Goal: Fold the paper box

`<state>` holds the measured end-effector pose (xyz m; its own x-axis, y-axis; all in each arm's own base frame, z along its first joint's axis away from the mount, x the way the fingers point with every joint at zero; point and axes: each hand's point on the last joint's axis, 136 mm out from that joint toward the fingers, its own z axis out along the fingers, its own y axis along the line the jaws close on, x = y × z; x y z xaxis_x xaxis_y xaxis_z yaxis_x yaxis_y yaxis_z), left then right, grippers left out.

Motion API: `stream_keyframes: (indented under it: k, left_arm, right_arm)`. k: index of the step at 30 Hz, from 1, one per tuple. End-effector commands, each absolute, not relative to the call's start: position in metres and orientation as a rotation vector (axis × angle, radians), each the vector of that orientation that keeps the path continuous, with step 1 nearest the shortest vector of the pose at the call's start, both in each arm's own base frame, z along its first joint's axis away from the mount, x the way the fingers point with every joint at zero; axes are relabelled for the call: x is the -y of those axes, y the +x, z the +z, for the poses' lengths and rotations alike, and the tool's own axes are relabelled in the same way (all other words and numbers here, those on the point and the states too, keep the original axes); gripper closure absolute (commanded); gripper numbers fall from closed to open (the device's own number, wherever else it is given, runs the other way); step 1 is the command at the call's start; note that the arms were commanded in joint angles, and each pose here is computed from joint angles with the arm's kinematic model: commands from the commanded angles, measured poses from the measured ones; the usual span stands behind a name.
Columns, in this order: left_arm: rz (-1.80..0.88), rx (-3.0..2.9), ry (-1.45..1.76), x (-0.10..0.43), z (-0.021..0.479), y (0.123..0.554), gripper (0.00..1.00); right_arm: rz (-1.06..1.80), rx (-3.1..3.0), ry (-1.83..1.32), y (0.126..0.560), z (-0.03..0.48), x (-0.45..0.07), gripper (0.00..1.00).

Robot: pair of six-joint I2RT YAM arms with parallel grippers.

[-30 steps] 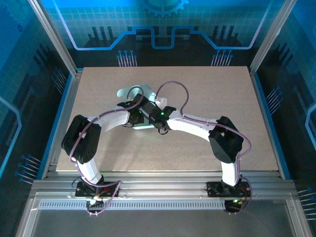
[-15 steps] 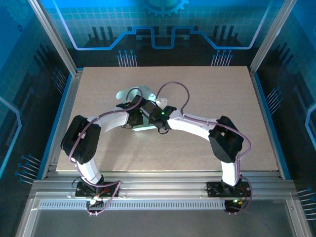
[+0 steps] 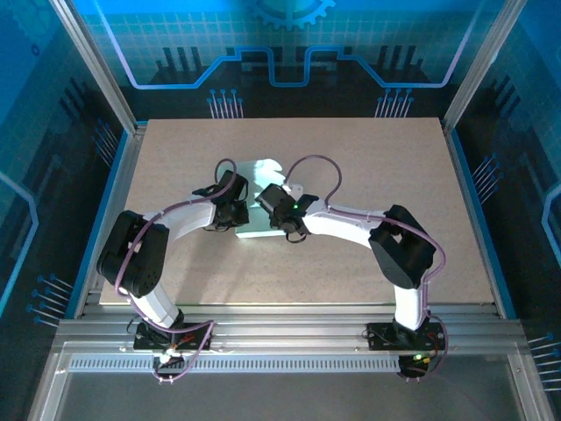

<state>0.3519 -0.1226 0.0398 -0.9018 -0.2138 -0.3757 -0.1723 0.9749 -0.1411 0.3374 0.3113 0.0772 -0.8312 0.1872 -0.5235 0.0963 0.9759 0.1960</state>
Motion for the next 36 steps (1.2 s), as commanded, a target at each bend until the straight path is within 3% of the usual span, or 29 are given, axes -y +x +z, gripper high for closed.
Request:
stream_keyframes:
  k: [1, 6, 13, 20, 24, 36]
  left_arm:
    - [-0.030, -2.715, -0.237, 0.108, 0.046, 0.354, 1.00]
    - [0.074, -2.740, -0.210, 0.097, 0.042, 0.351, 1.00]
    - [0.128, -2.749, -0.191, 0.093, 0.042, 0.352, 1.00]
    - [0.146, -2.751, -0.188, 0.096, 0.044, 0.354, 1.00]
    - [0.119, -2.757, -0.202, 0.102, 0.043, 0.354, 0.99]
    - [0.131, -2.787, -0.184, 0.107, 0.035, 0.350, 0.99]
  right_arm:
    - [0.396, -2.506, 0.189, 0.337, 0.105, -0.327, 0.57]
    - [0.400, -2.491, 0.173, 0.333, 0.109, -0.312, 0.33]
    - [0.464, -2.474, 0.133, 0.322, 0.110, -0.288, 0.24]
    - [0.704, -2.584, -0.002, 0.332, 0.089, -0.304, 0.31]
    - [0.632, -2.594, -0.002, 0.345, 0.079, -0.314, 0.37]
    - [0.219, -2.637, -0.058, 0.366, 0.045, -0.311, 0.67]
